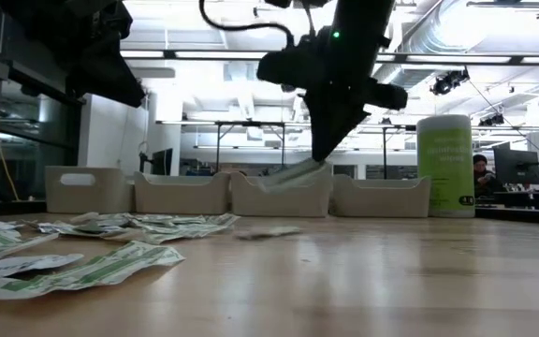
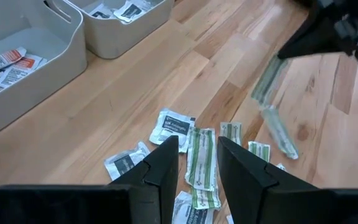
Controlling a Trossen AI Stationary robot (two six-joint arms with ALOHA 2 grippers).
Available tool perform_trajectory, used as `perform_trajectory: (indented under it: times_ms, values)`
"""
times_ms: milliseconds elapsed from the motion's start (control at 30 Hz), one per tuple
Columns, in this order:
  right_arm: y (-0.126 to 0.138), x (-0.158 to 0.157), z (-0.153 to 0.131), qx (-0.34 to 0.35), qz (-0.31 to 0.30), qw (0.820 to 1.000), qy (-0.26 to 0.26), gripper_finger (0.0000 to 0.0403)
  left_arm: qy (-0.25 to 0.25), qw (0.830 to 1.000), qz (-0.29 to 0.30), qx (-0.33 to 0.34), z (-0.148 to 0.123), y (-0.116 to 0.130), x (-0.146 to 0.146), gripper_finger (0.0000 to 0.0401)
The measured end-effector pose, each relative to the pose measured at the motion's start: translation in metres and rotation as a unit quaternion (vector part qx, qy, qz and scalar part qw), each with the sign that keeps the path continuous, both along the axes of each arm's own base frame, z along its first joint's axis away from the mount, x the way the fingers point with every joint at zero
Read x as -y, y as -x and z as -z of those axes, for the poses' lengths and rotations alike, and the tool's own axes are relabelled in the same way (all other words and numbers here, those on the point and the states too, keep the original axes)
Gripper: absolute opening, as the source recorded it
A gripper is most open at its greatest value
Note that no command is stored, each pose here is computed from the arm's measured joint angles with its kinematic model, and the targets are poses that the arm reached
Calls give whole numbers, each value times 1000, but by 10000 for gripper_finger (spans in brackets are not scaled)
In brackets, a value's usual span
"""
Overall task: Pick & Place First Aid Supplies
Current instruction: Put the green bandage into the right gray bin
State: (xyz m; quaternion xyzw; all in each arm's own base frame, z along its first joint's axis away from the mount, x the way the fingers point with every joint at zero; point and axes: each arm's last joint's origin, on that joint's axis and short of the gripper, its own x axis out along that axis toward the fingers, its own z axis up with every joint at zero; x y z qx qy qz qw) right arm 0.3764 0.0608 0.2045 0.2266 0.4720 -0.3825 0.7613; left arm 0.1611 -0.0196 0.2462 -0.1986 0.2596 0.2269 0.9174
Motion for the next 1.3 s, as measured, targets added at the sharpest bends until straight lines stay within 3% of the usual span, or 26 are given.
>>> perform_trajectory:
  times_ms: [233,433,967,1300]
  values:
    - [8,9,-11,-13,13,1000,22,0,1,1000,0,1,0,0,0,111]
    - [22,35,-30,-38,45,998,27,0,5,1000,-6,3,0,0,0,111]
    - [83,151,-93,-79,104,989,66,0,7,1000,-11,5,0,0,0,111]
    - [115,217,-97,-120,128,983,50,0,16,999,-25,11,0,0,-1,111]
